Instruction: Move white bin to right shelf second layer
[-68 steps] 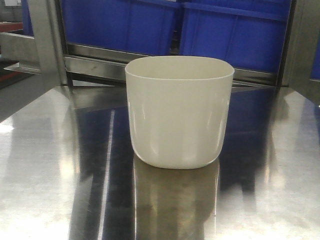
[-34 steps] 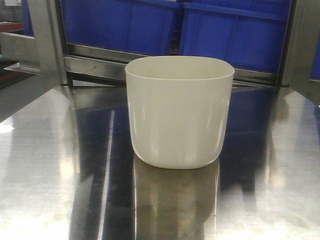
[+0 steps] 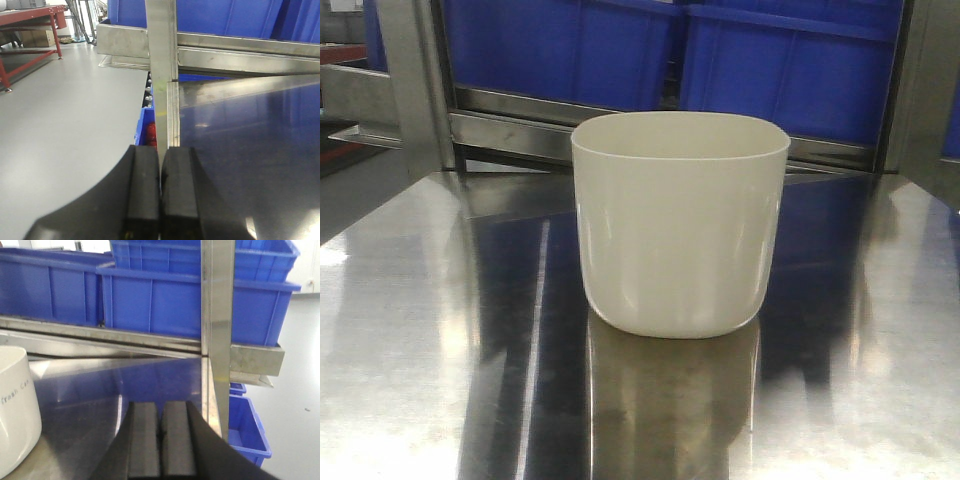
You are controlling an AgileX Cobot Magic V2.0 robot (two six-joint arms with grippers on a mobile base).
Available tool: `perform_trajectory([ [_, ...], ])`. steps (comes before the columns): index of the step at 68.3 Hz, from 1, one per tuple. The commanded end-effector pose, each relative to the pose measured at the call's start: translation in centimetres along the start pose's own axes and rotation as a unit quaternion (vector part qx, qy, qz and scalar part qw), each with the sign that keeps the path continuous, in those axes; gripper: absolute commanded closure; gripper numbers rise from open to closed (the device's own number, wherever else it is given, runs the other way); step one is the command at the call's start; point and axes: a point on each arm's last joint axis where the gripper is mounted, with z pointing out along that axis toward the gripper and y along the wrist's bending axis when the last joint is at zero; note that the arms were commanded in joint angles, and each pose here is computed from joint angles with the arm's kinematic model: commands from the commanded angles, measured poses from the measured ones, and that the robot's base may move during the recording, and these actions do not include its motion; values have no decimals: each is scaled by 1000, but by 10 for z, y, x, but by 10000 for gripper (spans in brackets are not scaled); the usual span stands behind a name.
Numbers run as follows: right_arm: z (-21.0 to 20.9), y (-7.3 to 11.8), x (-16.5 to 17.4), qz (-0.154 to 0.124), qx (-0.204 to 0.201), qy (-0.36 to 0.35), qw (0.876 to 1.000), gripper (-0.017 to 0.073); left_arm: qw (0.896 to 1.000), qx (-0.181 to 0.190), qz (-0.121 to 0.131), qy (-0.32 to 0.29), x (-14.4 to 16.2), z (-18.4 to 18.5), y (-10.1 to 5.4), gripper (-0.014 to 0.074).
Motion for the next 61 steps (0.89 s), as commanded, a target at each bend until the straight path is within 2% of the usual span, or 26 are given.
perform_trajectory([
  [1,8,3,-33,-2,-3,-41,999,504,1000,2,-1,-31,4,1,0,509],
  [13,44,8,-77,-2,7,46,999,504,1000,2,-1,-31,4,1,0,509],
  [27,101,14,-132,-2,8,60,998,504,1000,2,-1,-31,4,1,0,509],
  [33,126,17,-150,1,10,90,996,504,1000,2,-1,-31,4,1,0,509],
  [40,155,21,-163,31,11,171,985,504,1000,2,-1,-31,4,1,0,509],
  [47,178,29,-165,54,0,248,967,493,1000,2,-1,-31,4,1,0,509],
  [50,187,36,-167,62,-12,269,961,454,1000,2,-1,-31,4,1,0,509],
  [61,211,64,-164,51,-57,335,939,108,1000,2,-1,-31,4,1,0,509],
])
